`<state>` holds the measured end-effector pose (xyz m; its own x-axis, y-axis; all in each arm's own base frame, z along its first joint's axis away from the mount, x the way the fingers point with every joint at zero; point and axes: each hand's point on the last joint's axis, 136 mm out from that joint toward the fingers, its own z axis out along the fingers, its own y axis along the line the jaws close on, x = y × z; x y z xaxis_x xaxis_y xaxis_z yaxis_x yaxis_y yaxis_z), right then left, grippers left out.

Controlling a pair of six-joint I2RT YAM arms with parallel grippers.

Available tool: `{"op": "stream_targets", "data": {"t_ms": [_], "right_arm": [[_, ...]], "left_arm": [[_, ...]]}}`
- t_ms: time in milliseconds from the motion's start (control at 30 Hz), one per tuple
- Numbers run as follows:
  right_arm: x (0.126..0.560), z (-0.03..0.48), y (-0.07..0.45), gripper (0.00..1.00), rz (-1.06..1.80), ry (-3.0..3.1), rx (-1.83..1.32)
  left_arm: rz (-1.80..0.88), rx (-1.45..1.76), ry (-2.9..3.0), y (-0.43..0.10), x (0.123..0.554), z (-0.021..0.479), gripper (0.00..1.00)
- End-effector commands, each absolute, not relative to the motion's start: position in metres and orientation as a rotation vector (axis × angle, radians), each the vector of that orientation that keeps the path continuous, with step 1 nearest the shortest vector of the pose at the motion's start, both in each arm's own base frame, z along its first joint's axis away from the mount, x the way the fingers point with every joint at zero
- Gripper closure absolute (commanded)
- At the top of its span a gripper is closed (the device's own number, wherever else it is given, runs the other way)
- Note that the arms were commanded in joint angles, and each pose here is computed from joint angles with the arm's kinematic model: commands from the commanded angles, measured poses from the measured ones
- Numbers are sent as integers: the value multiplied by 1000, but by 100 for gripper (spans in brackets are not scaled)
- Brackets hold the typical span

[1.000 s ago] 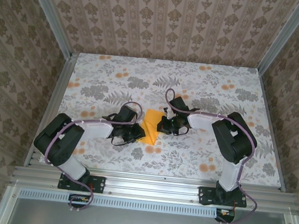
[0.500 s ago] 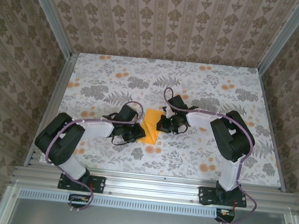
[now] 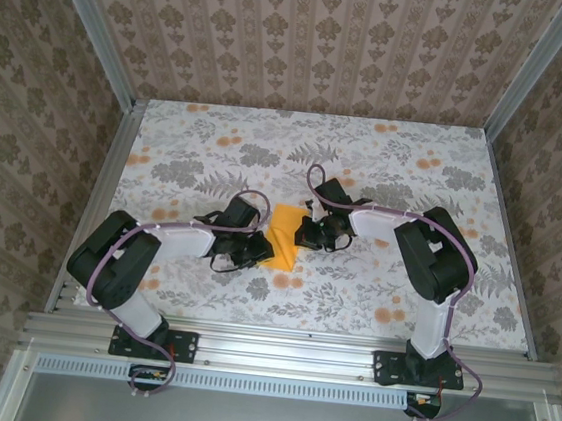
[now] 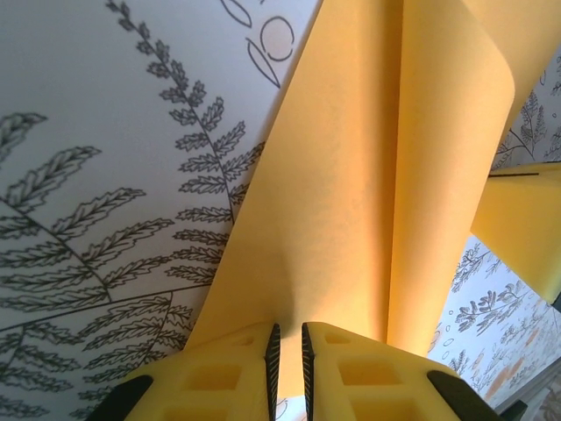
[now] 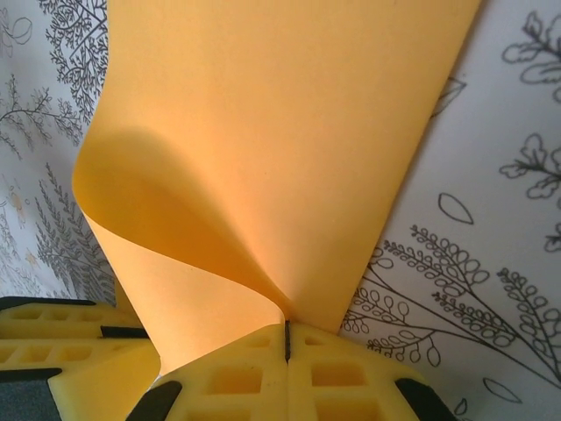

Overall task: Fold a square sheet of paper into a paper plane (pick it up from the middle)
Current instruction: Fold the triangle a second time at the center of the table.

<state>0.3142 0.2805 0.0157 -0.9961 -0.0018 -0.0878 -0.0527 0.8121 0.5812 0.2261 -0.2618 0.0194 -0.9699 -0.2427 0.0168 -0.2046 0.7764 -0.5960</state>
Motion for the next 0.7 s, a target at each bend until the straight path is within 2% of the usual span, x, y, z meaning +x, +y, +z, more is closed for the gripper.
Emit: {"op": "stream_targets", "data": {"t_ms": [0, 300, 667], "right_arm": [[317, 11, 277, 94, 891, 2933, -48], [314, 2, 273, 94, 861, 2958, -44], [311, -7, 268, 94, 822, 2989, -40]], "left_arm": [[-915, -350, 2959, -257, 219, 11, 82], [-943, -325, 2939, -263, 224, 19, 82], [-1206, -172, 2724, -299, 252, 81, 75]]}}
